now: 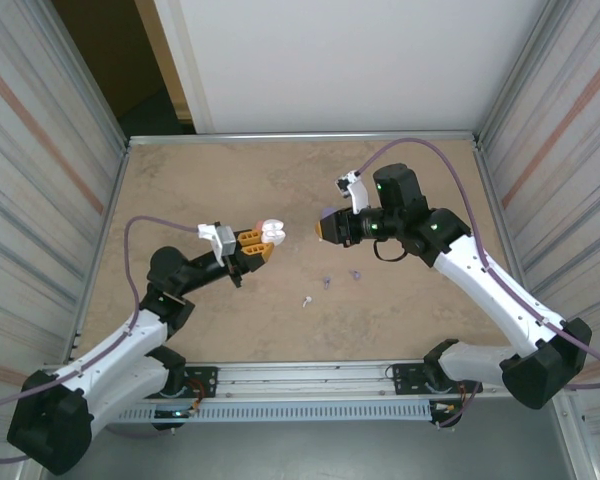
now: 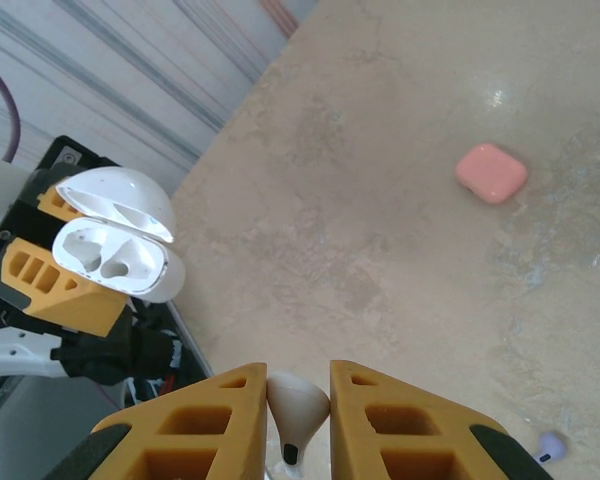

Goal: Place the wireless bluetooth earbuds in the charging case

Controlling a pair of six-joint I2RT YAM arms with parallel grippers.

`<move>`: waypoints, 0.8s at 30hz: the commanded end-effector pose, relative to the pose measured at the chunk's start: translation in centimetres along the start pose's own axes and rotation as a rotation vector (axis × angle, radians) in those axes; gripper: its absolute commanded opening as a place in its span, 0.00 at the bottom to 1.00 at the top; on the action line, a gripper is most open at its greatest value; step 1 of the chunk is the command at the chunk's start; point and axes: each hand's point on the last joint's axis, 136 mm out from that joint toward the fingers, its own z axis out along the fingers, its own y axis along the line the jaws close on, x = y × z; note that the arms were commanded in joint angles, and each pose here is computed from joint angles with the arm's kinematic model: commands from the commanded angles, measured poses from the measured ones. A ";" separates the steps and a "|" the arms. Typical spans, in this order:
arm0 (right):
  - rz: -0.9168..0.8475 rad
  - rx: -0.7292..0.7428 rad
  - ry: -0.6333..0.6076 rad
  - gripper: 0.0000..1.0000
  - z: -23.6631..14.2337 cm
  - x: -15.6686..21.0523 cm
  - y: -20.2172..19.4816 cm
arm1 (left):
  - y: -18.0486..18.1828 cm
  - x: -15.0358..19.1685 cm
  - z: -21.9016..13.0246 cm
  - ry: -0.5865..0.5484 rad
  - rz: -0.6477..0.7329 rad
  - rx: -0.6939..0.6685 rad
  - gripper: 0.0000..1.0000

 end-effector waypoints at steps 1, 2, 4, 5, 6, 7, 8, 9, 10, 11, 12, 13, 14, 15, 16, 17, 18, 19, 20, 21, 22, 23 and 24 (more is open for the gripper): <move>-0.078 -0.043 -0.068 0.20 -1.4 -2.0 2.1 | -0.5 -1.6 0.2 -0.053 0.023 0.029 0.00; -0.082 -0.046 -0.071 0.20 -1.4 -2.1 2.2 | -0.5 -1.6 0.2 -0.054 0.021 0.029 0.00; -0.096 -0.052 -0.088 0.21 -1.6 -2.5 2.6 | -0.5 -1.5 0.3 -0.056 0.013 0.032 0.00; -0.103 -0.057 -0.093 0.21 -1.6 -2.6 2.8 | -0.5 -1.6 0.4 -0.059 0.011 0.034 0.00; -0.108 -0.058 -0.097 0.21 -1.5 -2.8 2.9 | -0.5 -1.5 0.4 -0.057 0.007 0.036 0.00; -0.116 -0.063 -0.105 0.21 -1.6 -3.0 3.1 | -0.5 -1.5 0.5 -0.057 0.005 0.038 0.00; -0.120 -0.065 -0.107 0.21 -1.5 -3.1 3.2 | -0.5 -1.4 0.5 -0.056 0.002 0.038 0.00; -0.129 -0.070 -0.112 0.21 -1.6 -3.2 3.5 | -0.5 -1.4 0.5 -0.057 0.002 0.039 0.00; -0.136 -0.074 -0.115 0.21 -1.6 -3.3 3.7 | -0.4 -1.3 0.5 -0.056 0.001 0.038 0.00; -0.143 -0.078 -0.119 0.21 -1.5 -3.5 3.9 | -0.5 -1.3 0.6 -0.056 0.000 0.042 0.00; -0.149 -0.082 -0.120 0.21 -1.5 -3.6 4.1 | -0.6 -1.3 0.7 -0.056 -0.001 0.044 0.00; -0.156 -0.087 -0.126 0.21 -1.5 -3.7 4.3 | -0.6 -1.3 0.7 -0.056 -0.002 0.045 0.00; -0.162 -0.090 -0.129 0.21 -1.4 -3.9 4.5 | -0.6 -1.2 0.8 -0.056 -0.004 0.048 0.00; -0.170 -0.096 -0.134 0.21 -1.4 -4.0 4.8 | -0.7 -1.2 0.8 -0.055 -0.005 0.050 0.00; -0.176 -0.101 -0.139 0.21 -1.4 -4.1 5.0 | -0.7 -1.2 0.9 -0.057 -0.005 0.052 0.00; -0.183 -0.106 -0.145 0.22 -1.4 -4.3 5.2 | -0.8 -1.2 1.0 -0.056 -0.005 0.054 0.00; -0.188 -0.108 -0.150 0.22 -1.3 -4.4 5.3 | -0.8 -1.3 1.0 -0.058 -0.004 0.056 0.00; -0.194 -0.112 -0.155 0.22 -1.3 -4.5 5.5 | -0.8 -1.2 1.1 -0.057 -0.006 0.058 0.00; -0.200 -0.117 -0.161 0.22 -1.3 -4.7 5.7 | -0.8 -1.3 1.1 -0.059 -0.007 0.058 0.00; -0.205 -0.122 -0.166 0.22 -1.3 -4.8 5.9 | -0.9 -1.3 1.1 -0.060 -0.007 0.060 0.00; -0.211 -0.126 -0.171 0.22 -1.3 -5.0 6.1 | -0.9 -1.4 1.2 -0.062 -0.008 0.063 0.00; -0.215 -0.129 -0.178 0.22 -1.2 -5.1 6.2 | -1.0 -1.3 1.2 -0.063 -0.012 0.065 0.00; -0.222 -0.137 -0.183 0.22 -1.3 -5.2 6.5 | -1.0 -1.4 1.3 -0.067 -0.011 0.067 0.00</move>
